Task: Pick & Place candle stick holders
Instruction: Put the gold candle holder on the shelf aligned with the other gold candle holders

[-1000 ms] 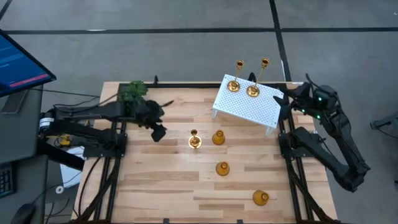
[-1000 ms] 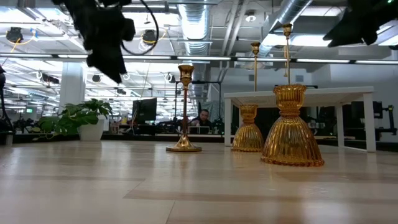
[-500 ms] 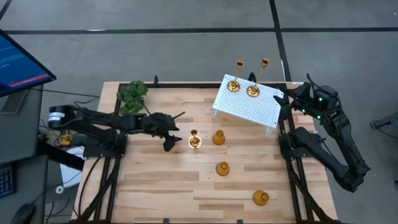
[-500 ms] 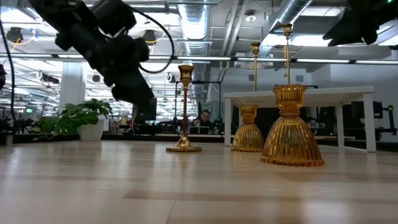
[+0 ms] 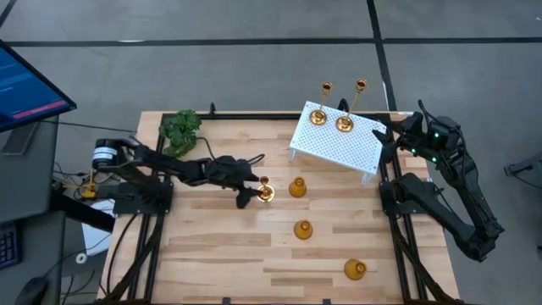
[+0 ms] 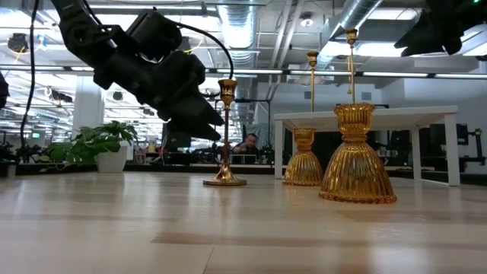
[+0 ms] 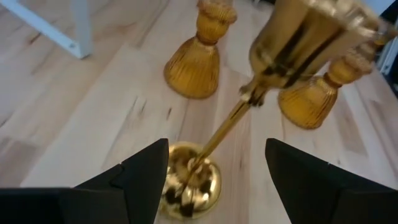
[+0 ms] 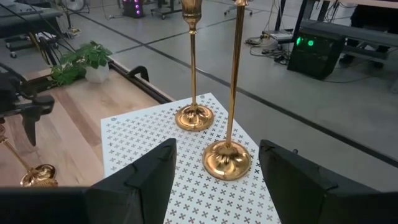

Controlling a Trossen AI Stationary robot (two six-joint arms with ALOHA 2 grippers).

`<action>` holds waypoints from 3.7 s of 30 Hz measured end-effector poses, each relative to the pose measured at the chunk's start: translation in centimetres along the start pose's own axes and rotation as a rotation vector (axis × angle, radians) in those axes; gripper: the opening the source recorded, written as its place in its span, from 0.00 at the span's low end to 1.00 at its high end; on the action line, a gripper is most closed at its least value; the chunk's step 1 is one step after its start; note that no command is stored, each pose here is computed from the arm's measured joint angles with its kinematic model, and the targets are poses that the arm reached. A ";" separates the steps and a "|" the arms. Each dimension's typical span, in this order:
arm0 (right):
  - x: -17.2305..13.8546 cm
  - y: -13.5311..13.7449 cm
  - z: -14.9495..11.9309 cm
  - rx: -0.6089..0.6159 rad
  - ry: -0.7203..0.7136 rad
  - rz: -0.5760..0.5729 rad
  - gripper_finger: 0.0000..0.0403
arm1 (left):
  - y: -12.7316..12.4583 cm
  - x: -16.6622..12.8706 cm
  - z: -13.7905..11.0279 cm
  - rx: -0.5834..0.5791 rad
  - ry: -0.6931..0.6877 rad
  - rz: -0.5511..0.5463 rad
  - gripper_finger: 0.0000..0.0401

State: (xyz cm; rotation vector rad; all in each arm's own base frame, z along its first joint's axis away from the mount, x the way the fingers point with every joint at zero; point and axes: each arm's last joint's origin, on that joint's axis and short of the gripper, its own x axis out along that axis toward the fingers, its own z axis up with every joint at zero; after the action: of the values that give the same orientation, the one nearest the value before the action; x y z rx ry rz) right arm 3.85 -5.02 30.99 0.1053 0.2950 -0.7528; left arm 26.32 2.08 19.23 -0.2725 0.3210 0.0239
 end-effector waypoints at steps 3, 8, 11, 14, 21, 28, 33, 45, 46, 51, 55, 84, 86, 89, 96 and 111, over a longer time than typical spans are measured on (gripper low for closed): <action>0.0 0.0 0.0 0.000 0.000 0.000 0.55 | 0.0 0.3 0.2 0.004 -0.038 -0.009 0.67; 0.0 0.0 0.0 0.001 0.005 0.000 0.55 | -0.1 0.3 0.5 0.002 -0.080 -0.020 0.65; 0.0 0.0 -0.1 0.002 0.007 0.001 0.55 | -0.1 0.4 0.5 -0.015 -0.076 -0.019 0.57; 0.0 0.0 -0.1 0.002 0.007 0.001 0.55 | -0.1 0.4 0.5 -0.015 -0.077 -0.020 0.44; 0.0 0.0 -0.1 0.003 0.009 0.001 0.55 | -0.2 0.3 0.9 0.015 -0.122 -0.024 0.11; 0.0 0.1 -1.0 -0.006 0.098 0.013 0.55 | -0.1 0.0 1.7 0.011 -0.185 -0.029 0.04; -0.1 0.3 -1.4 -0.011 0.130 0.080 0.55 | -0.5 -1.2 2.9 0.017 -0.253 -0.046 0.02; 2.0 0.9 0.5 0.051 0.048 0.315 0.55 | -1.5 -6.3 6.8 0.020 -0.524 0.051 0.03; 2.5 1.0 0.8 0.053 0.044 0.335 0.55 | -1.6 -6.4 6.9 0.020 -0.531 0.050 0.03; 5.6 2.5 1.8 0.054 0.073 0.488 0.55 | -1.5 -6.5 6.9 0.009 -0.534 0.059 0.03; 7.9 5.0 1.8 0.000 0.131 0.582 0.53 | -1.5 -6.3 6.8 -0.014 -0.529 0.059 0.03; 18.5 18.0 5.0 -0.244 0.034 0.933 0.57 | -2.2 -6.6 8.7 -0.009 -0.575 0.023 0.03; 19.4 18.6 5.3 -0.257 0.040 0.986 0.55 | -2.2 -6.6 8.7 0.003 -0.575 0.026 0.03; 20.9 19.2 5.5 -0.251 0.067 1.051 0.51 | -2.2 -6.7 8.7 0.018 -0.576 0.031 0.03; 23.5 19.7 5.2 -0.221 0.136 1.089 0.43 | -2.3 -6.6 8.7 0.039 -0.575 0.032 0.03; 23.2 20.3 5.3 -0.213 0.163 1.013 0.48 | -2.3 -6.6 8.7 0.067 -0.575 0.038 0.03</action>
State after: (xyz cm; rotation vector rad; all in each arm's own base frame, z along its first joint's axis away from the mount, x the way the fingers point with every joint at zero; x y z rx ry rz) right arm 34.96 -6.57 28.83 0.0988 0.4205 0.2948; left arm 22.84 2.37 29.86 -0.1830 -0.2448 0.1257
